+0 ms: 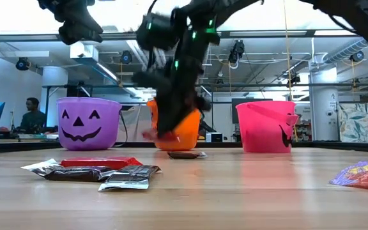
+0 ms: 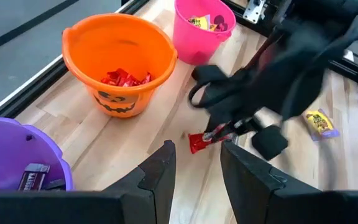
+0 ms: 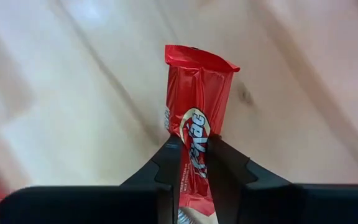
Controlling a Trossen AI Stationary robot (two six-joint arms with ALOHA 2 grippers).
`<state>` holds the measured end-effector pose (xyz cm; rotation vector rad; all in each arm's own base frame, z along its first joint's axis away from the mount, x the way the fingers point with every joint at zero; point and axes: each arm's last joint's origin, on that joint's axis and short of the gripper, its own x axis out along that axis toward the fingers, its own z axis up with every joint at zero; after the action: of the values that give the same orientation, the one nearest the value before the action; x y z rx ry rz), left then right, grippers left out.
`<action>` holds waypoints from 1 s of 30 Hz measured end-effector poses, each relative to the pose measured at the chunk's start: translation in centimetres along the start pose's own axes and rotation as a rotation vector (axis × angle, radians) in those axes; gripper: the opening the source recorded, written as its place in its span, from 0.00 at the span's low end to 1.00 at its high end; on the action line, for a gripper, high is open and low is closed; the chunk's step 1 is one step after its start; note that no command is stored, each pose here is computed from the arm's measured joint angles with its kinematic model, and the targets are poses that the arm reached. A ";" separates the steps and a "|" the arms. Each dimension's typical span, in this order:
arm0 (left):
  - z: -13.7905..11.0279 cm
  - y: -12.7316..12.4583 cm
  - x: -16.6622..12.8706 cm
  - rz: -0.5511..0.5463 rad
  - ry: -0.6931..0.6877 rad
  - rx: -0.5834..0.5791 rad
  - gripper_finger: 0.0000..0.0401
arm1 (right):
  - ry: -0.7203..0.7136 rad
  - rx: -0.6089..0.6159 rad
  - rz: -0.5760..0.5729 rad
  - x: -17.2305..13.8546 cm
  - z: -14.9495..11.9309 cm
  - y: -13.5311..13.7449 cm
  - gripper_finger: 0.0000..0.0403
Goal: Sort candy by brand, put in halloween buckets
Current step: Put the red candy into the orange bucket
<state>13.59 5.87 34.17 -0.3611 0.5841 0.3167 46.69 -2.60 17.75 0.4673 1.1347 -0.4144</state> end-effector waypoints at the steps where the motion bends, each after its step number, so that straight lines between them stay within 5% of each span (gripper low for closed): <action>1: 0.0 0.0 0.0 0.002 0.000 0.000 0.28 | -0.020 0.002 0.012 -0.8 0.2 0.1 0.13; 9: 0.0 0.0 0.0 0.002 -0.001 0.010 0.28 | -0.263 0.027 0.116 -9.0 2.3 -0.1 0.13; 15: 0.0 0.0 0.0 0.001 -0.002 0.000 0.28 | -0.489 0.088 -0.030 -14.0 4.7 -4.4 0.13; 22: 0.0 0.0 0.1 0.001 0.000 -0.058 0.28 | -0.435 0.169 -0.094 -12.8 6.7 -10.5 0.14; 30: 0.0 0.0 0.1 -0.001 0.000 -0.101 0.28 | -0.394 0.199 -0.080 -11.4 7.3 -12.5 0.30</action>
<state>13.67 5.87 34.17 -0.4583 0.5689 0.3462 41.32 -16.07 29.09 0.4890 0.7352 -0.6626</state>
